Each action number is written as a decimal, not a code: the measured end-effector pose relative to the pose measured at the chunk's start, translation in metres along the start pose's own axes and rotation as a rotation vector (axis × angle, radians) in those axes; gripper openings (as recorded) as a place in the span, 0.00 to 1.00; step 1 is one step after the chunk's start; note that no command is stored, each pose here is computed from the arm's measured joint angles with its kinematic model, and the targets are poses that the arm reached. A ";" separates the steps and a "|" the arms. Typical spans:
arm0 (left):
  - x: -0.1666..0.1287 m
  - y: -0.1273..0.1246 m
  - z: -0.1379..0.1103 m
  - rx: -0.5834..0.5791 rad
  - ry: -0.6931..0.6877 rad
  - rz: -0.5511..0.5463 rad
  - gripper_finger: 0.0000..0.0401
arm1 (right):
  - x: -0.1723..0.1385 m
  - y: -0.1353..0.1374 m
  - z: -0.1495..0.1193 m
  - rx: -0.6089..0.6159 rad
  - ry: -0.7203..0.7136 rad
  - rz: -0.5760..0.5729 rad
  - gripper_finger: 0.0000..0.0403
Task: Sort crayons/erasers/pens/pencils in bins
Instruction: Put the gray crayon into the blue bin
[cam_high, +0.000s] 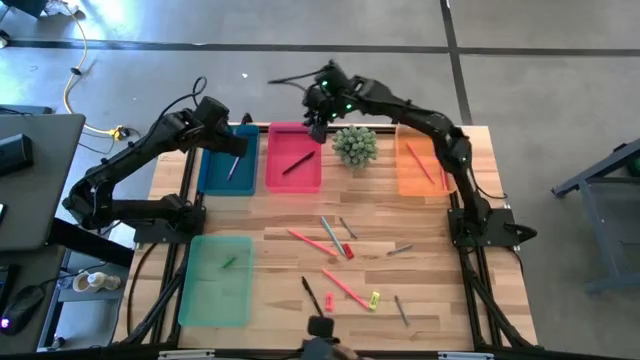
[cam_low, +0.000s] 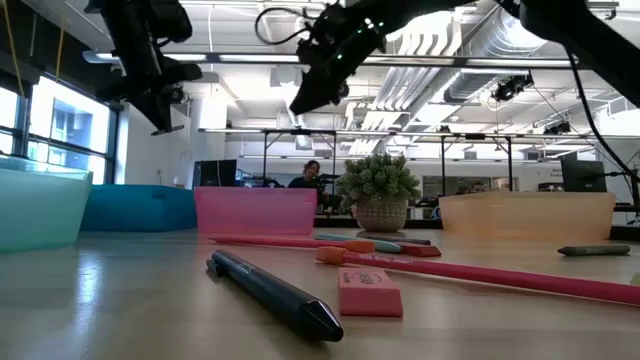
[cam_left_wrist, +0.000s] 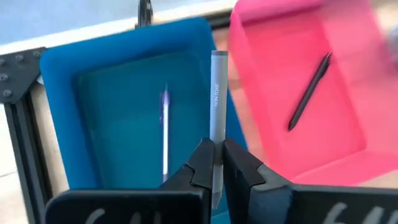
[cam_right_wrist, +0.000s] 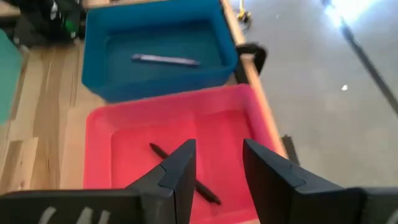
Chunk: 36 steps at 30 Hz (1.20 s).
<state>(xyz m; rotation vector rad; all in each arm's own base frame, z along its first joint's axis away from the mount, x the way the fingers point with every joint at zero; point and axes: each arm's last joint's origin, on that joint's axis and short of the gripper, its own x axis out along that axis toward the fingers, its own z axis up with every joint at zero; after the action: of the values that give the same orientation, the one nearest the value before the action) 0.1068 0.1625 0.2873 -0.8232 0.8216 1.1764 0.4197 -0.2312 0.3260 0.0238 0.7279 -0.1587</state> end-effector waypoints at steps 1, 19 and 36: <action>0.003 0.000 0.000 0.007 0.019 0.008 0.01 | 0.007 0.002 -0.002 -0.003 0.013 0.008 0.31; 0.048 -0.011 0.012 0.074 0.149 0.023 0.01 | 0.096 0.040 -0.030 -0.218 0.108 0.114 0.31; 0.048 -0.013 0.013 0.075 0.143 -0.012 0.01 | 0.115 0.040 -0.042 -0.452 0.132 0.132 0.31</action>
<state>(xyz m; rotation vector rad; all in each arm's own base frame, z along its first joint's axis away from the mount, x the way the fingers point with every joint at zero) 0.1297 0.1928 0.2524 -0.8564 0.9706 1.0785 0.4828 -0.2038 0.2172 -0.3514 0.8774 0.1367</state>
